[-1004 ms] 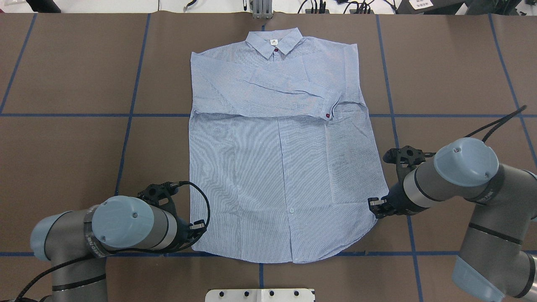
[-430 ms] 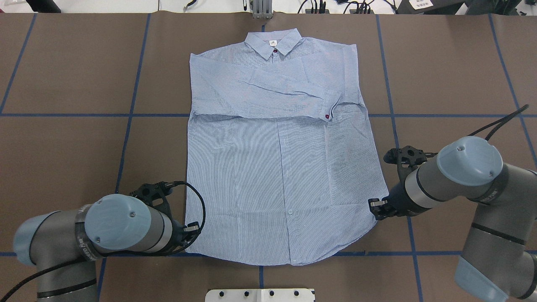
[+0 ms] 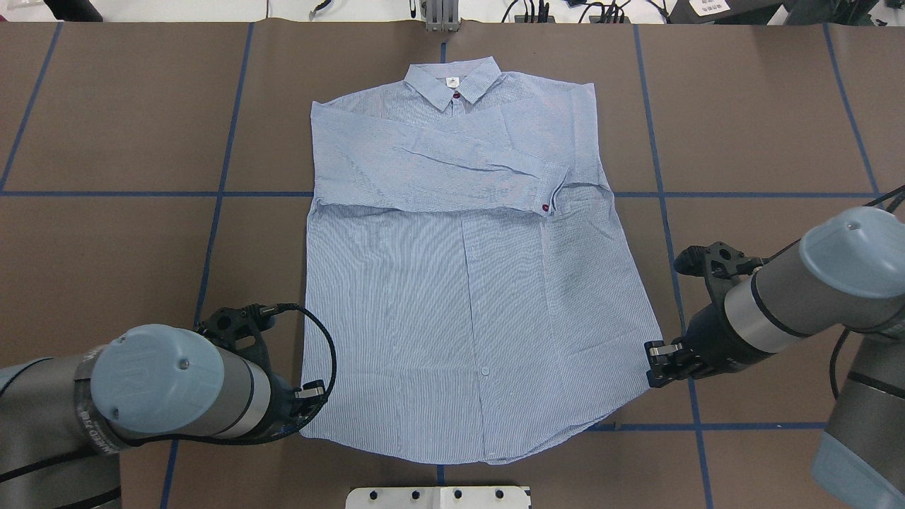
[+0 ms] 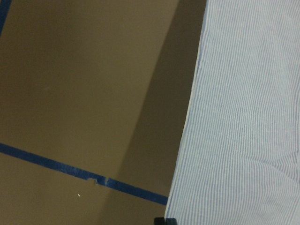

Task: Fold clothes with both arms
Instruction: 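Grasp both hem corners and lift them with both grippers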

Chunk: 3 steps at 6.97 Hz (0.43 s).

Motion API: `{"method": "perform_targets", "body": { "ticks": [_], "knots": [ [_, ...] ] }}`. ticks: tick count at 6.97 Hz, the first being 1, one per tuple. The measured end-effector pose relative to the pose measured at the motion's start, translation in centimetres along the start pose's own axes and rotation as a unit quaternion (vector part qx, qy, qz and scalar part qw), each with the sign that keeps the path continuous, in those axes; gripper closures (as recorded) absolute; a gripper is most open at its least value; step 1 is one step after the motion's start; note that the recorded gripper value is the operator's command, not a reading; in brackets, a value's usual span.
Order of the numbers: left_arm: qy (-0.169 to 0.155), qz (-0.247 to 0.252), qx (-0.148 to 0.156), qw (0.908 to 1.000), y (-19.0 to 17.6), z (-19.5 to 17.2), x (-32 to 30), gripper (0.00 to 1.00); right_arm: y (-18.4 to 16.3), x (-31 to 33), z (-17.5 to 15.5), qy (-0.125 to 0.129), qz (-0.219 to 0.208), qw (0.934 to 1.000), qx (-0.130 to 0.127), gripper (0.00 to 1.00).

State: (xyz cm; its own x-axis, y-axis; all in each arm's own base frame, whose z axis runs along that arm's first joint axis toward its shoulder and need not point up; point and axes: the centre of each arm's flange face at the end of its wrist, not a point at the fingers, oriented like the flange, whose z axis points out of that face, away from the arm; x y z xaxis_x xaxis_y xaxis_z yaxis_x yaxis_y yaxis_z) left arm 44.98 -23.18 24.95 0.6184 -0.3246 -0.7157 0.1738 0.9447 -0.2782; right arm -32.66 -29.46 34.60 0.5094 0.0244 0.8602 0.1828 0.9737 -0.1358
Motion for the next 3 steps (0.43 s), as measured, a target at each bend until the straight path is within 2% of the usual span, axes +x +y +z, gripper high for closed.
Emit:
{"method": "perform_targets", "body": {
  "ticks": [1, 3],
  "knots": [
    [-0.005, 0.006, -0.015, 0.9999, 1.3, -0.8, -0.2, 1.0, 1.6, 0.5, -1.5, -0.011, 0.0, 0.9998, -0.019, 1.0],
    [-0.022, 0.028, -0.044, 0.9984, 5.2, -3.1, -1.2, 1.0, 4.0, 1.2, -2.6, -0.027, 0.003, 0.997, -0.073, 1.0]
  ]
}}
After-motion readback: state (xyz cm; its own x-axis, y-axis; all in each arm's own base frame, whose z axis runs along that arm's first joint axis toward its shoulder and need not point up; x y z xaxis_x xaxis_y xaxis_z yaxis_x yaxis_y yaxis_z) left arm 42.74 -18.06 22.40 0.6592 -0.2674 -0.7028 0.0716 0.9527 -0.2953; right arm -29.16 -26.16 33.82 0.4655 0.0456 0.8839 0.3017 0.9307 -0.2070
